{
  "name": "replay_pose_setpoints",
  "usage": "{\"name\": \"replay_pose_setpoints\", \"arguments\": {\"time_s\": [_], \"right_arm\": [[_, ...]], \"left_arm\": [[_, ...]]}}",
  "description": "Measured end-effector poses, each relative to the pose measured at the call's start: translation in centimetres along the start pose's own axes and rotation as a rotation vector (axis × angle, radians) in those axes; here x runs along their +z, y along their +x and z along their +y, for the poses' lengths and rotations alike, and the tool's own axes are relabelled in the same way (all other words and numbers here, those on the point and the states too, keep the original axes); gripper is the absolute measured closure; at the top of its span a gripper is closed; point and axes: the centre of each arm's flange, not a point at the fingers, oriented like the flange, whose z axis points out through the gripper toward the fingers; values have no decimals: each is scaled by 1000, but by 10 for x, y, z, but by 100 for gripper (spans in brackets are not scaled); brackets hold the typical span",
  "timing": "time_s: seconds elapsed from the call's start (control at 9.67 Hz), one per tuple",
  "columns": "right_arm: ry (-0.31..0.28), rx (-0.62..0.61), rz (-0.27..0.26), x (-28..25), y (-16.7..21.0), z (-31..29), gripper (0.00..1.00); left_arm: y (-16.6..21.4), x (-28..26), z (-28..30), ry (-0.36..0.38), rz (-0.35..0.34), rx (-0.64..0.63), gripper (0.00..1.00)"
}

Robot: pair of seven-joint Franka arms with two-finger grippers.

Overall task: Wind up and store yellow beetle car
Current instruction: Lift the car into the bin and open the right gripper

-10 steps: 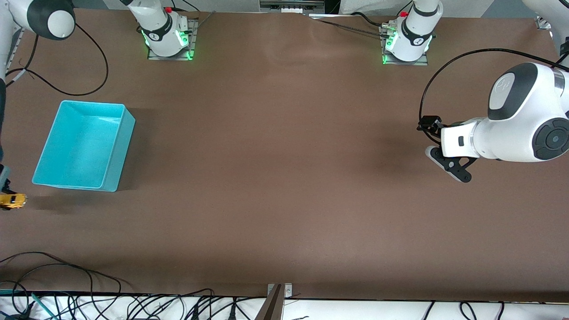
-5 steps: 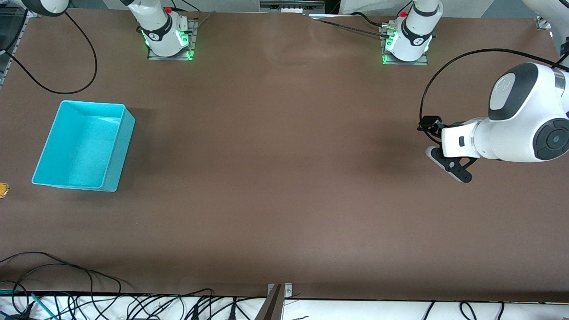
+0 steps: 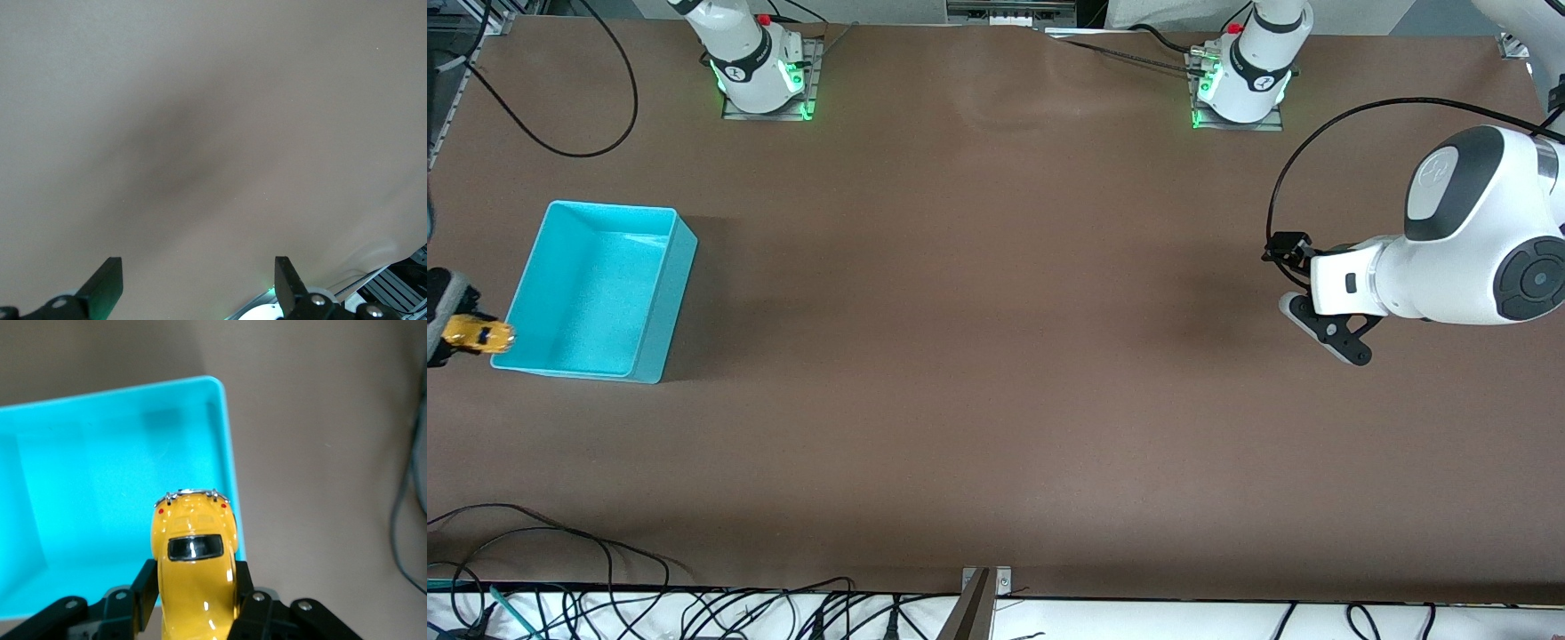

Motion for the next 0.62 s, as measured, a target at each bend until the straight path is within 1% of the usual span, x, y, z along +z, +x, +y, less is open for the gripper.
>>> {"name": "replay_pose_setpoints", "arguments": {"time_s": [0.31, 0.41, 0.52, 0.62], "right_arm": [[-31, -46, 9, 59, 43, -51, 49], [-55, -61, 10, 80, 57, -63, 49], [-67, -69, 9, 102, 64, -76, 49], [-63, -79, -1, 117, 64, -86, 49]], "left_arm": [[-3, -2, -5, 0, 6, -9, 0], [-3, -4, -5, 1, 8, -10, 0], [-4, -7, -5, 5, 15, -11, 0], [-6, -13, -2, 15, 25, -13, 0]]}}
